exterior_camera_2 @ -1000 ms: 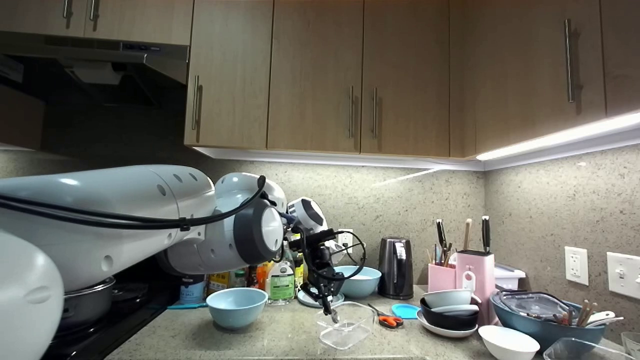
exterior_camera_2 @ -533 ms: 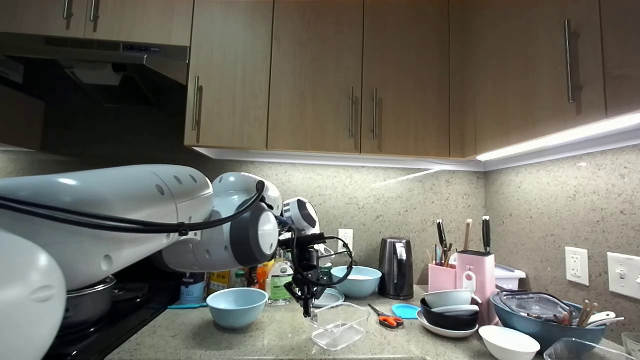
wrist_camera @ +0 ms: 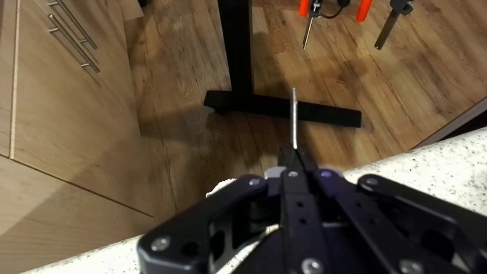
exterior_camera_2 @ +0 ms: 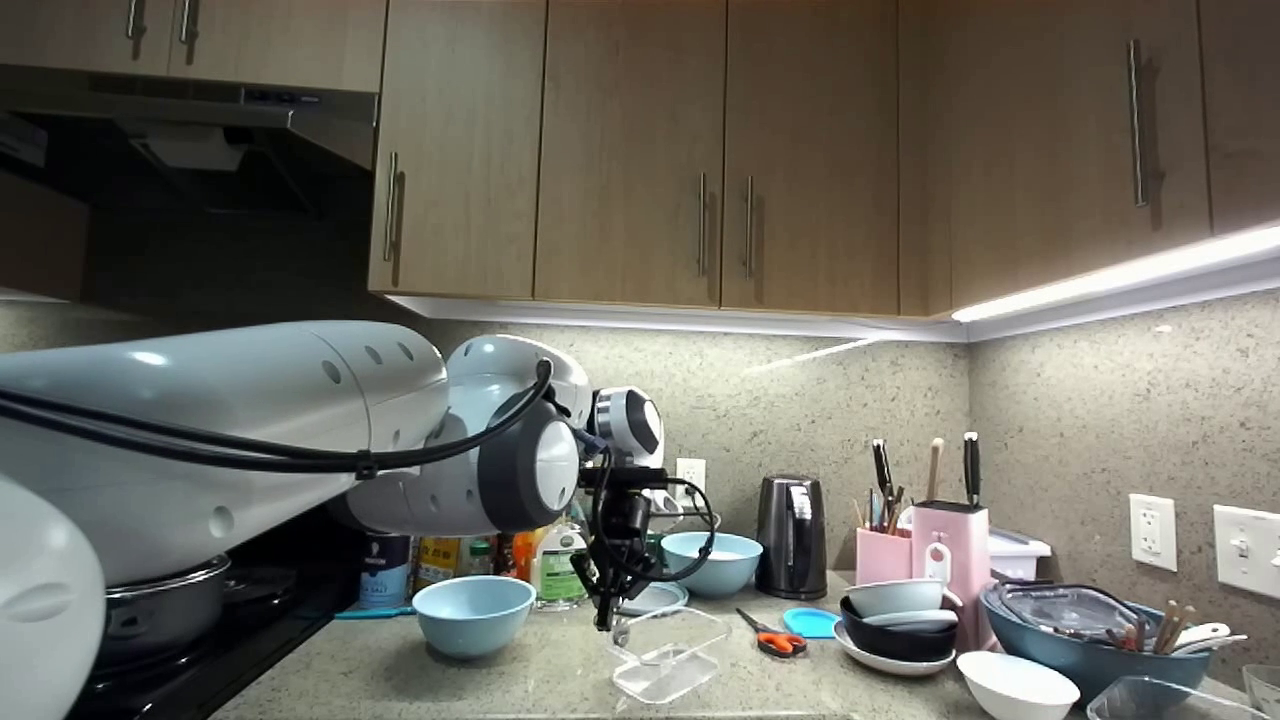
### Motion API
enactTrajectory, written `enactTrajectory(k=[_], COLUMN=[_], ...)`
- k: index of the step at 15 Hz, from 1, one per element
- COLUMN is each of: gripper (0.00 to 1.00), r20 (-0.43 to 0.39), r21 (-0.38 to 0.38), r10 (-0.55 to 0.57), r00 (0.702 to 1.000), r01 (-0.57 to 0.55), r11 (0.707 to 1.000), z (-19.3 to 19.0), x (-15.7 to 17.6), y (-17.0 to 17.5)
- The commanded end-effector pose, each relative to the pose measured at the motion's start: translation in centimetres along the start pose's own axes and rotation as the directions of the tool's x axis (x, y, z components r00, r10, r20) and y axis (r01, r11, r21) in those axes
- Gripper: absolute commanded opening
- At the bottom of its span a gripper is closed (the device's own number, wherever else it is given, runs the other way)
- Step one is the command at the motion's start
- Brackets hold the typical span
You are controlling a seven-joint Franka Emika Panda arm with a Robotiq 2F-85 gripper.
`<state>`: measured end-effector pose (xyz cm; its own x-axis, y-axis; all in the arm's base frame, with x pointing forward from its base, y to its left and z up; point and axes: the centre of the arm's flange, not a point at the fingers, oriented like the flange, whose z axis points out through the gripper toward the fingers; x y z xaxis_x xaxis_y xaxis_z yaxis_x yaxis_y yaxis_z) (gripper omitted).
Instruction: Use the spoon to stir in the transparent bowl
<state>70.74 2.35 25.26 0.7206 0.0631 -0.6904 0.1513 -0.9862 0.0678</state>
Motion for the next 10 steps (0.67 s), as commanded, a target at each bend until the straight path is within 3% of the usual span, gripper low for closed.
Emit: enactTrajectory(k=[1,4,10], gripper=[0.02,0.01,0.01], r20=[-0.004,-0.007,0.064], r21=[0.003,0.004,0.046], r10=[0.0,-0.001,0.008], r00=[1.0,1.0,0.998], r01=[0.0,0.001,-0.011], r11=[1.0,1.0,0.999], z=[-0.2,-0.4,-0.6], x=[-0.2,-0.3,2.2], y=[0.1,0.0,0.8])
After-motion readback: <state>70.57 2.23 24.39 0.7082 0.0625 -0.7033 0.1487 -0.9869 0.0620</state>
